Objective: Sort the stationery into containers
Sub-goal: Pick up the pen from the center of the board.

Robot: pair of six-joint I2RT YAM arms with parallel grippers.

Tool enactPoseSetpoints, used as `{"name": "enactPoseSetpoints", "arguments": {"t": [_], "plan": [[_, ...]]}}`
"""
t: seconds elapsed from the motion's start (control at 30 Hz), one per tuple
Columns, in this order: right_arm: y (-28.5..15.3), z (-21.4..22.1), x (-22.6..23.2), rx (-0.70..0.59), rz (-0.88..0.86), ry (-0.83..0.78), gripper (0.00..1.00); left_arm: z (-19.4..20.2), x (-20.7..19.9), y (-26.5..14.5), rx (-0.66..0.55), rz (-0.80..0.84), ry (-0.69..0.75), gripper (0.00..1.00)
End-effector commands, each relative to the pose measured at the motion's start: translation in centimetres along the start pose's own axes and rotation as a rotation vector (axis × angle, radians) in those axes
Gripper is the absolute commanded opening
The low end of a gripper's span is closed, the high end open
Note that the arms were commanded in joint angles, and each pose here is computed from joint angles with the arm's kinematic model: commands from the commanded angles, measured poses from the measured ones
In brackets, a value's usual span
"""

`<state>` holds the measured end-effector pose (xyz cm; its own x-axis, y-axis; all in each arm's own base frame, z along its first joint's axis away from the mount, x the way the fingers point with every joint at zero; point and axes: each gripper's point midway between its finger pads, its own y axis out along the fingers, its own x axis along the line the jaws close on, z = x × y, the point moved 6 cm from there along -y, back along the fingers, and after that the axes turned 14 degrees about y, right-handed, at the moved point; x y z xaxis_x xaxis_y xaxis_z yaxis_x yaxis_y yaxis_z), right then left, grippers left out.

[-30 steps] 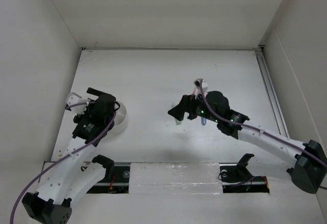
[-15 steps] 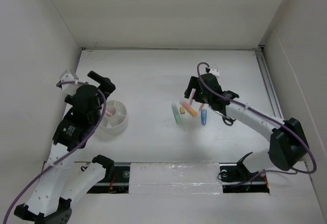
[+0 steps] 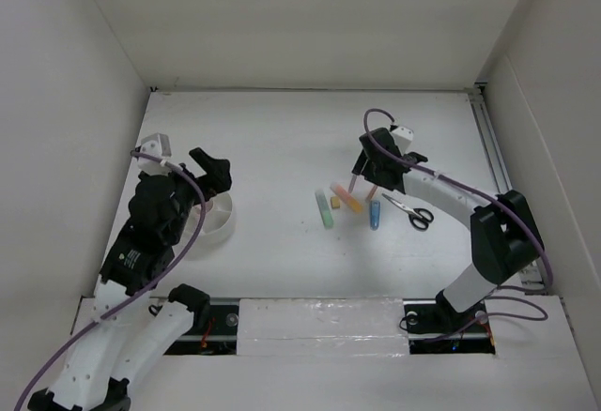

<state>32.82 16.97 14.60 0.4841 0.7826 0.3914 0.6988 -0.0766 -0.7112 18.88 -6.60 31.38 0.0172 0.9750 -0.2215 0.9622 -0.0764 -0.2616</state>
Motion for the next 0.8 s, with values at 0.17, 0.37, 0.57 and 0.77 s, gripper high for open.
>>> {"name": "enactPoseSetpoints", "arguments": {"t": [0.17,0.37,0.57,0.77], "plan": [[2.3,-0.6,-1.9,-0.015,0.105,0.051,0.68,-2.2,-1.3,-2.2,-0.149,0.163,-0.008,1.00],[2.8,0.0,-2.6,0.005,0.127,0.070,0.63,-2.1,-1.5,-2.3,-0.142,0.186,-0.005,1.00],[4.4,0.6,-2.9,0.036,0.173,0.045,0.61,-2.2,-1.6,-2.5,-0.148,0.197,-0.007,1.00],[5.9,-0.4,-2.9,0.034,0.202,0.038,0.60,-2.3,-1.5,-2.8,-0.157,0.200,-0.009,1.00]]}}
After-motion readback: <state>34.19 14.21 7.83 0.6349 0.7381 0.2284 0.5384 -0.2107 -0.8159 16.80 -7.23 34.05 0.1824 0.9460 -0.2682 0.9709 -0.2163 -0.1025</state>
